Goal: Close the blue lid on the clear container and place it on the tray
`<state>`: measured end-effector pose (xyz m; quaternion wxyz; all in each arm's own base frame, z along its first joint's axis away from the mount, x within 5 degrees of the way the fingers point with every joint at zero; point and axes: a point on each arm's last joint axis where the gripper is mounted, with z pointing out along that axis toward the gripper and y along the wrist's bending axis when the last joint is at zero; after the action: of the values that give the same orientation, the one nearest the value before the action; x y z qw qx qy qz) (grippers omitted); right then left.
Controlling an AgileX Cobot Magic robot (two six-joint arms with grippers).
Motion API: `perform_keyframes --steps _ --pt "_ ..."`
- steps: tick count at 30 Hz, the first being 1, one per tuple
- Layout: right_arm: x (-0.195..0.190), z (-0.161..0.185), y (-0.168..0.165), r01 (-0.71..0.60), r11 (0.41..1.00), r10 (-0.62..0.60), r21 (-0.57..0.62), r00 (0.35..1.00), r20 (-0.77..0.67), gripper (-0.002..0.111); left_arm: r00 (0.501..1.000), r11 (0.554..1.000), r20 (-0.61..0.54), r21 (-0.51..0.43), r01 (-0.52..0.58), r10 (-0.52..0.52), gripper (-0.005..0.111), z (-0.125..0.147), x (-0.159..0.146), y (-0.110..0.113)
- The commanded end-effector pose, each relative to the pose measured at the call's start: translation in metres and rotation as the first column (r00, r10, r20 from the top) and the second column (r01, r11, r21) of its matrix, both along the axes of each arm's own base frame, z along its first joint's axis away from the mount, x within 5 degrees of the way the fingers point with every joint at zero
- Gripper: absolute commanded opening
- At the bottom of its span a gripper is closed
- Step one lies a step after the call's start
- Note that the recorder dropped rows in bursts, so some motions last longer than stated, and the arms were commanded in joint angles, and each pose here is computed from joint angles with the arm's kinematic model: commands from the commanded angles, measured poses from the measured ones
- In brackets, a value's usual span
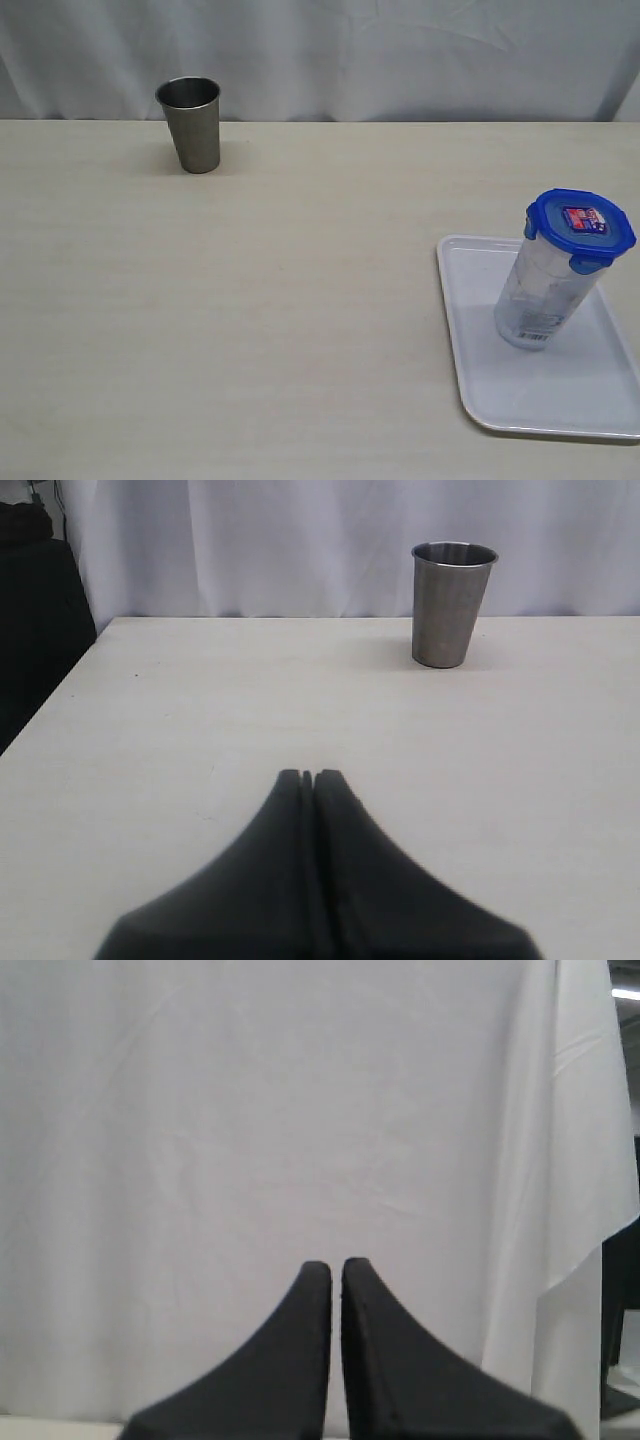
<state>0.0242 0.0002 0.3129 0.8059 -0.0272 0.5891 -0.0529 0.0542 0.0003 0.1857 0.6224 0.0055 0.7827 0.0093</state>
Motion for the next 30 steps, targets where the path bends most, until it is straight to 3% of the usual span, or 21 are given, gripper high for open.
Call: perform_keyframes --steps 1,7,9,21,30 --pt "0.016 -0.038 -0.001 0.012 1.0 -0.012 0.002 0.998 -0.062 0.004 1.0 1.0 0.005 -0.005 -0.002 0.002 0.0 -0.001 0.0 0.0" --pt "0.03 -0.086 -0.002 0.018 1.0 -0.018 -0.001 0.997 -0.078 0.004 1.0 1.0 0.005 -0.005 -0.002 0.002 0.0 -0.001 0.0 0.0" --pt "0.029 -0.084 -0.002 0.019 1.0 -0.019 -0.001 0.999 -0.049 0.004 1.0 1.0 0.005 -0.005 -0.002 0.002 0.0 -0.001 0.0 0.0" --pt "0.032 -0.097 -0.002 0.024 0.994 -0.044 -0.102 0.98 -0.192 0.004 1.0 1.0 0.005 -0.005 -0.002 0.002 0.0 -0.001 0.0 0.0" --pt "0.032 -0.117 -0.004 0.04 0.999 -0.03 0.017 0.918 -0.396 0.004 1.0 1.0 0.005 -0.005 -0.002 0.002 0.0 -0.001 0.0 0.0"
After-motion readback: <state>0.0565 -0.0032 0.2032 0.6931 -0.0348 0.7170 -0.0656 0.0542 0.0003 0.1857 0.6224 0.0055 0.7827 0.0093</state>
